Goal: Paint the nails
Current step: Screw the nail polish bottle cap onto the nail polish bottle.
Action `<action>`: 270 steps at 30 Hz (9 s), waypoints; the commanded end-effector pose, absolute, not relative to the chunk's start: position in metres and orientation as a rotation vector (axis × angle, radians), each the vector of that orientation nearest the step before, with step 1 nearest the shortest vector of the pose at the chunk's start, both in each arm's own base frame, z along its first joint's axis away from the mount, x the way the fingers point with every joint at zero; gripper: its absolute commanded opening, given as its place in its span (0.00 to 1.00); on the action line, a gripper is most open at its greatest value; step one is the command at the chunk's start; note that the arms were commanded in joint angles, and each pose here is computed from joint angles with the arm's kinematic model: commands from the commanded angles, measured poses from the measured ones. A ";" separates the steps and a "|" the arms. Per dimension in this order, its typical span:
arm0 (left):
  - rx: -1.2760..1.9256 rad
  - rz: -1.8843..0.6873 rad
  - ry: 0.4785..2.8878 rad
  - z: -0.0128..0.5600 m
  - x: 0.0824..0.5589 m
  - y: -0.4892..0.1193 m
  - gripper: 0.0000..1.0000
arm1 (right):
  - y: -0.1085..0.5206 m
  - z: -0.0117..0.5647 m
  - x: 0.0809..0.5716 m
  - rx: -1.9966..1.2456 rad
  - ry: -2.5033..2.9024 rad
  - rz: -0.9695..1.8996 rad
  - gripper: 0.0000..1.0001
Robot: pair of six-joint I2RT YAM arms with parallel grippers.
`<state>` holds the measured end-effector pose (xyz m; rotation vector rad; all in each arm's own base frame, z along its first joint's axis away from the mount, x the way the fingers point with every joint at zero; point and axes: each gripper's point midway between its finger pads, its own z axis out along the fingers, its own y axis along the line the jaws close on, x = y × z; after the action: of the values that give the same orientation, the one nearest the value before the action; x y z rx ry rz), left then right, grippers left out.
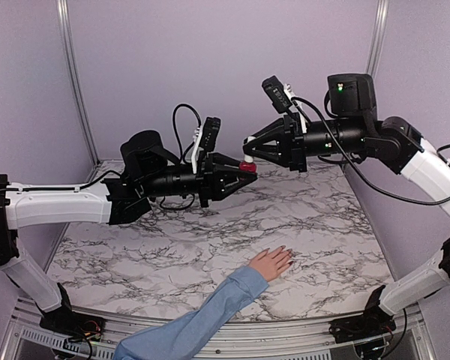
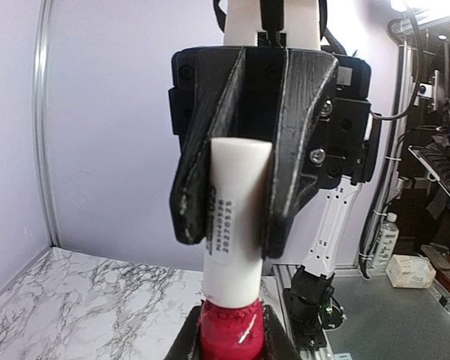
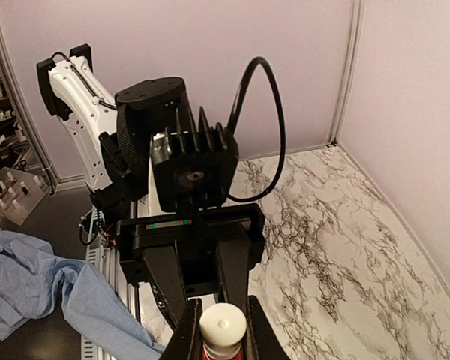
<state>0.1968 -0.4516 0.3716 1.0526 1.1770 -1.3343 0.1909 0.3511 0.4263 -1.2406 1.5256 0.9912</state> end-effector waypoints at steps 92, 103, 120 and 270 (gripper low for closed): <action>1.378 -1.611 0.954 0.403 0.154 -0.442 0.01 | 0.350 0.450 0.149 -1.400 1.256 1.189 0.46; 1.367 -1.606 0.963 0.402 0.157 -0.444 0.01 | 0.351 0.442 0.153 -1.385 1.293 1.185 0.31; 1.154 -1.412 1.017 0.420 0.199 -0.432 0.00 | 0.355 0.436 0.174 -1.295 1.387 1.122 0.00; 0.924 -1.269 1.132 0.410 0.253 -0.428 0.00 | 0.365 0.426 0.203 -1.169 1.493 1.086 0.00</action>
<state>0.2190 -0.4400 0.3795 1.1386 1.1203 -1.4316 0.2105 0.3582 0.4302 -1.1624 1.4447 1.0672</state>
